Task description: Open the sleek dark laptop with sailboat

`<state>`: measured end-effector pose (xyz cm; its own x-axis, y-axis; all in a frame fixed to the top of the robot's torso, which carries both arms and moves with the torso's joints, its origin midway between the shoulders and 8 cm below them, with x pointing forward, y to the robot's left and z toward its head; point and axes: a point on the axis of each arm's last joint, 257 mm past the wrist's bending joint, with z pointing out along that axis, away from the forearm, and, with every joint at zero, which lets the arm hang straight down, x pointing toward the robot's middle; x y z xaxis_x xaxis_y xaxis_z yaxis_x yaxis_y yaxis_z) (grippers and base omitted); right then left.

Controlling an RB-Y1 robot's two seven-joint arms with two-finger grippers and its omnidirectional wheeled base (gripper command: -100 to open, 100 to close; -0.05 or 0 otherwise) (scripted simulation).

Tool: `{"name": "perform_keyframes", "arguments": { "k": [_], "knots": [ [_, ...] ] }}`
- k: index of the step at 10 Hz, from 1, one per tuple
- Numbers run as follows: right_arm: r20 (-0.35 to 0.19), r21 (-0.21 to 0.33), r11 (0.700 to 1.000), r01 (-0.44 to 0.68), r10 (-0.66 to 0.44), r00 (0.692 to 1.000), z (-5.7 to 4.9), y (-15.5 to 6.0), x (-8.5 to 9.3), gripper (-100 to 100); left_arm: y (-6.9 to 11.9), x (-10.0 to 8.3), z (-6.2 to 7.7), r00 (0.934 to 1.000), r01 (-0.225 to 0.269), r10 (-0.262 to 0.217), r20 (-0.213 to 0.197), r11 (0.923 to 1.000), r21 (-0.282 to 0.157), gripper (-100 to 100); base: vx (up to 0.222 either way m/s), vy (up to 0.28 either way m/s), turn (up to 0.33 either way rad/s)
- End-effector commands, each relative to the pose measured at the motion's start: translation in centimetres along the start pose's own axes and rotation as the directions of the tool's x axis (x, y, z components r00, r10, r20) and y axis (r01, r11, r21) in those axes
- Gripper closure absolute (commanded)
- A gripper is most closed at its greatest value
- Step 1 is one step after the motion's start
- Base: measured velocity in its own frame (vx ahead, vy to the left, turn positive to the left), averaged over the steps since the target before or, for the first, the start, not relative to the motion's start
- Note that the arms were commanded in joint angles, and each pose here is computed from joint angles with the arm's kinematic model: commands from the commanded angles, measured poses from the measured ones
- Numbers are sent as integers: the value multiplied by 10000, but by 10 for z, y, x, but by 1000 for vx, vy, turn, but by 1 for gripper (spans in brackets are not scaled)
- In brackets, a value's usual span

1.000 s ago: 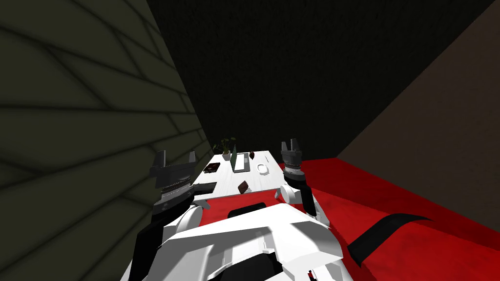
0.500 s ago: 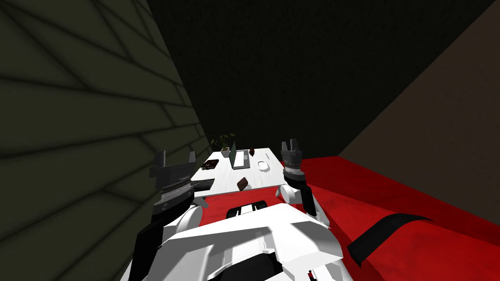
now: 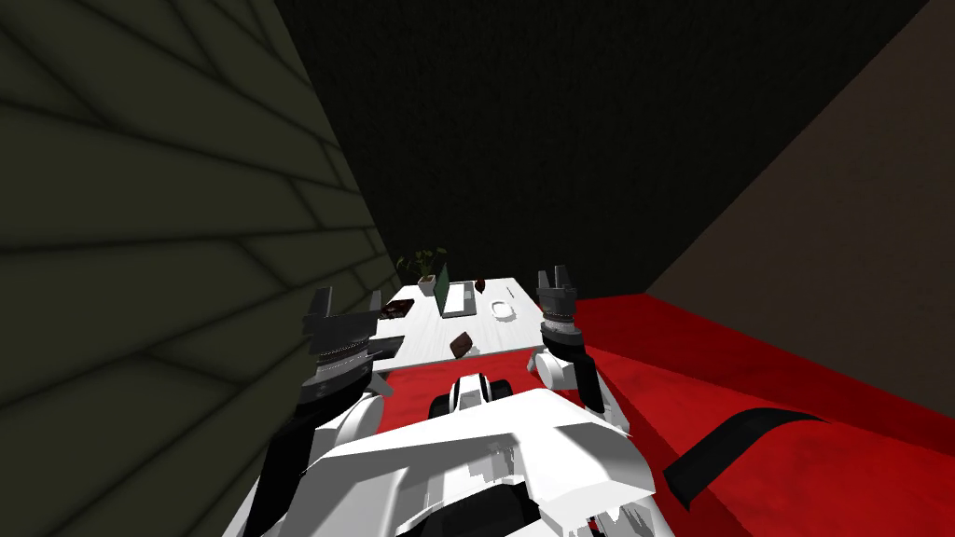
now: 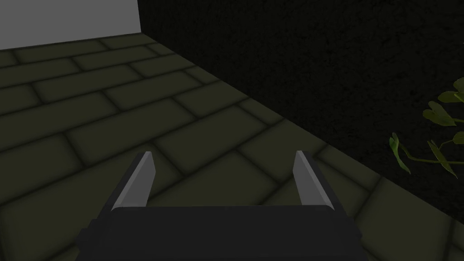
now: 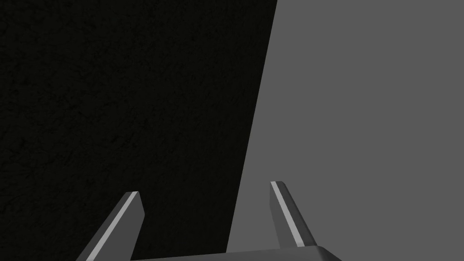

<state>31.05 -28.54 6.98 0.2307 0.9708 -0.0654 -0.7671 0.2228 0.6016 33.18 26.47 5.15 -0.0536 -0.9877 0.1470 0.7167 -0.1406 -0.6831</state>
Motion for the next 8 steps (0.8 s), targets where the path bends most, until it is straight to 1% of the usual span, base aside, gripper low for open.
{"name": "perform_keyframes", "arguments": {
  "k": [1, 3, 6, 7, 8],
  "knots": [
    [0, 0, 10000, 0, 0, 10000, 0, 0, 0, 0, 23, -4, 1, 9991, -119, 97, -411, 9984, -557, -100, -7, -5, -65],
    [0, 0, 10000, 0, 0, 10000, 0, 0, 0, 0, 44, -11, 2, 9988, -152, 105, -474, 9949, -993, -100, -8, -6, -75],
    [0, 0, 10000, 0, 0, 10000, 0, 0, 0, 0, 77, -28, 4, 9995, -121, 69, -322, 9864, -1637, -100, -8, -6, -91],
    [0, 0, 10000, 0, 0, 10000, 0, 0, 0, 0, 77, -28, 4, 9995, -121, 69, -322, 9864, -1637, -100, -5, -4, -22],
    [0, 1, 10000, 0, 0, 10000, 0, 0, 0, 0, 88, -34, 4, 9997, -91, 50, -229, 9828, -1843, -100, -5, -3, -59]
  ]
}}
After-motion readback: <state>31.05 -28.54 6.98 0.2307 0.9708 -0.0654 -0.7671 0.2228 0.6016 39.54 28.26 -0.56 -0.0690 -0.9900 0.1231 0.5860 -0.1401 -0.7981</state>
